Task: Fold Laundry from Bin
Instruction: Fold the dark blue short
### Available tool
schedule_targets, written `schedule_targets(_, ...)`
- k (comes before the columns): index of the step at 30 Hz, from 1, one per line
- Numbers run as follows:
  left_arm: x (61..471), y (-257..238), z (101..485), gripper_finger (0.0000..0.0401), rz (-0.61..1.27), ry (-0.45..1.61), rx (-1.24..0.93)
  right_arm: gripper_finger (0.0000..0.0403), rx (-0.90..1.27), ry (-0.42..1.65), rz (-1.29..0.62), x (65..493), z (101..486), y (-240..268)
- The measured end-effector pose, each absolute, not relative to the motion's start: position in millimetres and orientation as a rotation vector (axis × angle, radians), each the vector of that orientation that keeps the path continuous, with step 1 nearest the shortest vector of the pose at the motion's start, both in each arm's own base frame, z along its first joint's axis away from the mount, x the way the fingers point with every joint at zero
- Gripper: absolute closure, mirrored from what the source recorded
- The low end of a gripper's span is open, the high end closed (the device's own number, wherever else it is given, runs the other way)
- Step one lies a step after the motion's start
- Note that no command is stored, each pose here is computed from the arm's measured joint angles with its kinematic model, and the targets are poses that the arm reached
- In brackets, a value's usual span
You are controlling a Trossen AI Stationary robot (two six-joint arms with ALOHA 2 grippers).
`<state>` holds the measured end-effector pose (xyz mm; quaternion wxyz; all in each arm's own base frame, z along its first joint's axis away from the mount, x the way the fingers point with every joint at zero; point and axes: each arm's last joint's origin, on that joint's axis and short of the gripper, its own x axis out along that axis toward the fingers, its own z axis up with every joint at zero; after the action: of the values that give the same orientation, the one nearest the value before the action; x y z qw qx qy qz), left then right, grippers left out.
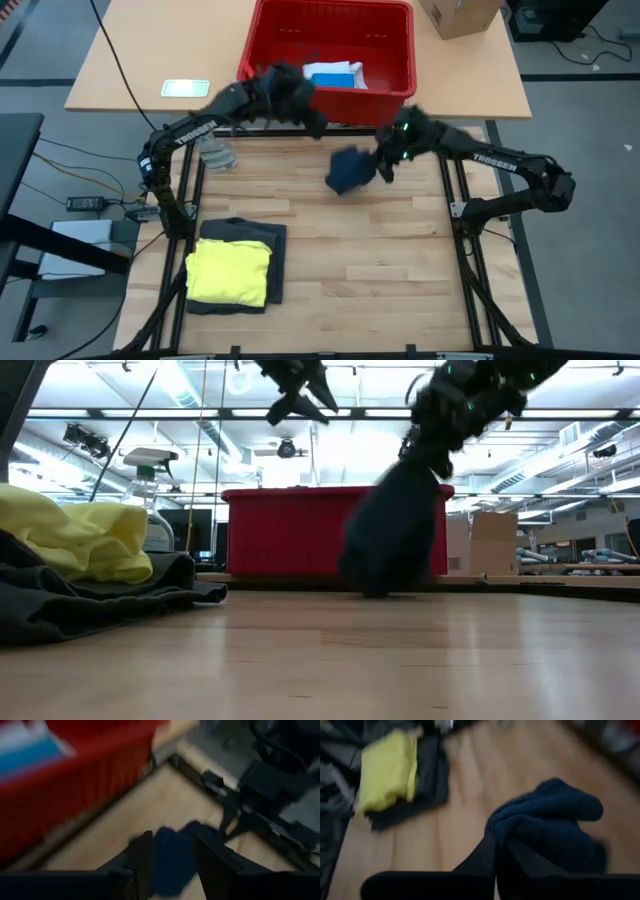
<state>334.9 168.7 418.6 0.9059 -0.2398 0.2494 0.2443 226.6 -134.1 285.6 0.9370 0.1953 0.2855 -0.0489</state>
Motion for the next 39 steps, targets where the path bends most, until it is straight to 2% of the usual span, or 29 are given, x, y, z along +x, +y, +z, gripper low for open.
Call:
schedule_targets(3, 347.6, 145.8, 390.3, 0.0258, 0.481, 0.632, -0.553, 0.0347, 0.514, 0.67, -0.066, 224.6, 241.1, -117.1)
schedule_targets(9, 372.3, 100.7, 297.3, 0.0258, 0.415, 0.781, -0.709, 0.0272, 0.859, 0.906, 0.064, 203.9, 169.3, -68.2)
schedule_targets(13, 377.1, 86.0, 264.1, 0.0258, 0.375, 0.747, -0.799, 0.0233, 0.957, 0.963, 0.065, 194.7, 161.6, -48.3)
schedule_targets(16, 376.2, 82.0, 259.9, 0.0258, 0.351, 0.772, -0.792, 0.0222, 0.965, 0.917, -0.002, 193.9, 172.5, -45.7)
schedule_targets(20, 372.4, 82.5, 264.7, 0.0258, 0.331, 0.796, -0.732, 0.0222, 0.986, 0.782, -0.212, 192.8, 192.9, -53.7)
schedule_targets(24, 365.5, 82.5, 278.5, 0.0258, 0.316, 0.766, -0.705, 0.0228, 1.095, 0.719, -0.418, 189.1, 191.8, -61.3)
schedule_targets(29, 359.3, 62.4, 278.4, 0.0258, 0.33, 0.837, -0.615, 0.0238, 1.166, 0.784, -0.463, 195.7, 175.5, -63.2)
schedule_targets(34, 354.3, 41.1, 255.1, 0.0258, 0.311, 0.932, -0.568, 0.0258, 1.188, 0.812, -0.491, 210.8, 156.3, -65.5)
schedule_targets(39, 346.3, 30.5, 235.2, 0.0258, 0.282, 1.01, -0.574, 0.0305, 1.205, 0.741, -0.445, 229.4, 147.4, -66.1)
